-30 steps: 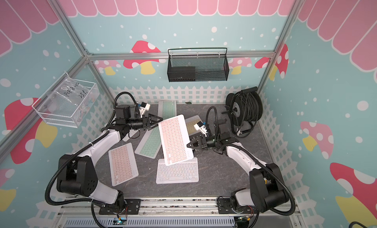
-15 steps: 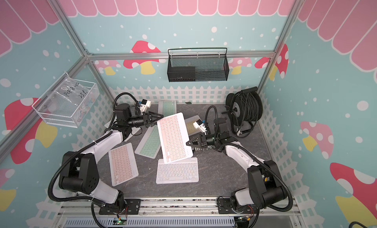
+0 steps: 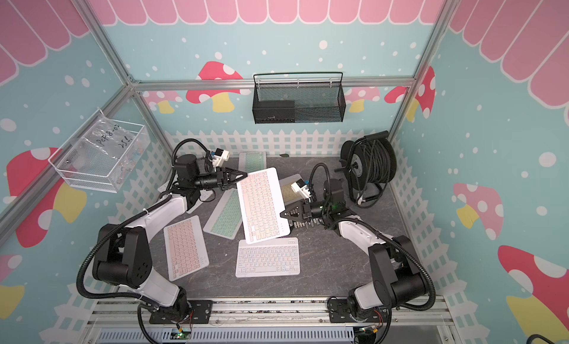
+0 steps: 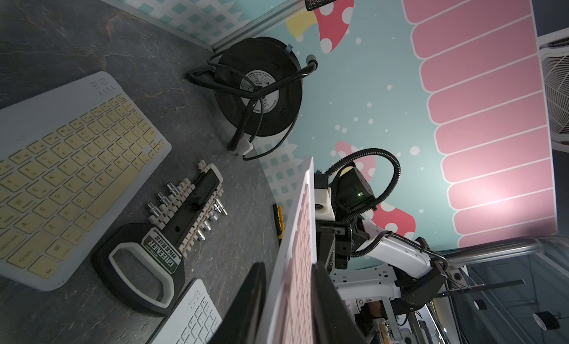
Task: Stack the numeric keypads
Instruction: Place the numeric keypad at the numeric keypad.
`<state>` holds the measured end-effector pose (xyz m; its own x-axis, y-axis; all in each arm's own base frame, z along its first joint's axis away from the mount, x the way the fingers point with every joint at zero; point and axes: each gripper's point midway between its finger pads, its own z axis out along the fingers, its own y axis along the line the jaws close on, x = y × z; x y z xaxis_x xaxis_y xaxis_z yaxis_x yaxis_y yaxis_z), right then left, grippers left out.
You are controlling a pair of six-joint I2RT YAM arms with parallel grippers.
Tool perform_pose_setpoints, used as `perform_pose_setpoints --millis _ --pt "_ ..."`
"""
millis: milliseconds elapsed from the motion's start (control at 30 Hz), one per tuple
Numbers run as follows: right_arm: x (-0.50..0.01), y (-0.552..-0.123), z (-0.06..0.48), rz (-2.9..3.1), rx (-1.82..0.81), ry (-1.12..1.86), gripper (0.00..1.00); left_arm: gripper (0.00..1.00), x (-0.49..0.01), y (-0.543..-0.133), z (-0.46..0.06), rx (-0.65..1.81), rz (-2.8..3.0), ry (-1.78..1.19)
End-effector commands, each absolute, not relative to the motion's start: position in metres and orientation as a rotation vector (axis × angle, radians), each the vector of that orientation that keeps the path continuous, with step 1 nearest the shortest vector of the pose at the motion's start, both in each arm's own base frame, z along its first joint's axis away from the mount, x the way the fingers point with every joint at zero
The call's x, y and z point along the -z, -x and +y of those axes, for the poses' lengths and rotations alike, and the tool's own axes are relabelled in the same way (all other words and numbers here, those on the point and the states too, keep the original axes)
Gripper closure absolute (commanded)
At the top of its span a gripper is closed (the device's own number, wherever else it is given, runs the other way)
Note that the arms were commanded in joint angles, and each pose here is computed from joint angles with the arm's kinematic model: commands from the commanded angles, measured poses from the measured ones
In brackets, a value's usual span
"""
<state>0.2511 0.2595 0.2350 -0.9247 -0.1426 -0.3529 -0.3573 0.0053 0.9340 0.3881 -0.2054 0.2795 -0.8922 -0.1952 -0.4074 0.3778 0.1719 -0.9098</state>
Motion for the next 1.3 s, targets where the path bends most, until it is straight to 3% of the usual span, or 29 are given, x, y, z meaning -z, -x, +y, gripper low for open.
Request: perform_pose_setpoints --millis 0,200,367,433,567,633,867,1033,1267 --pt "-0.241 -0.255 0.262 2.068 -2.033 0.574 0.91 0.8 -0.292 -0.392 -0.208 1.78 1.99 -0.209" --pt "-0.237 -0.265 0.264 2.075 -2.021 0.552 0.91 0.85 -0.285 -0.399 -0.207 1.772 2.013 -0.163" --pt "-0.236 -0.271 0.266 2.069 -2.01 0.532 0.88 0.97 -0.28 -0.409 -0.202 1.734 2.032 -0.078" --pt "-0.237 -0.274 0.266 2.065 -2.003 0.523 0.83 1.0 -0.279 -0.414 -0.198 1.717 2.041 -0.034" --pt "-0.231 -0.285 0.266 2.084 -1.981 0.439 0.59 1.0 -0.278 -0.426 -0.191 1.669 2.035 0.064" --pt "-0.226 -0.294 0.264 2.097 -1.962 0.371 0.53 1.0 -0.28 -0.433 -0.184 1.669 2.01 0.133" --pt "-0.217 -0.327 0.23 2.059 -1.848 0.043 0.42 1.0 -0.291 -0.451 -0.152 1.731 1.851 0.404" --pt "-0.211 -0.333 0.211 1.975 -1.755 -0.191 0.31 1.0 -0.293 -0.449 -0.131 1.572 1.821 0.561" --pt "-0.219 -0.315 0.216 1.823 -1.847 -0.276 0.27 1.0 -0.293 -0.426 -0.096 1.361 1.736 0.802"
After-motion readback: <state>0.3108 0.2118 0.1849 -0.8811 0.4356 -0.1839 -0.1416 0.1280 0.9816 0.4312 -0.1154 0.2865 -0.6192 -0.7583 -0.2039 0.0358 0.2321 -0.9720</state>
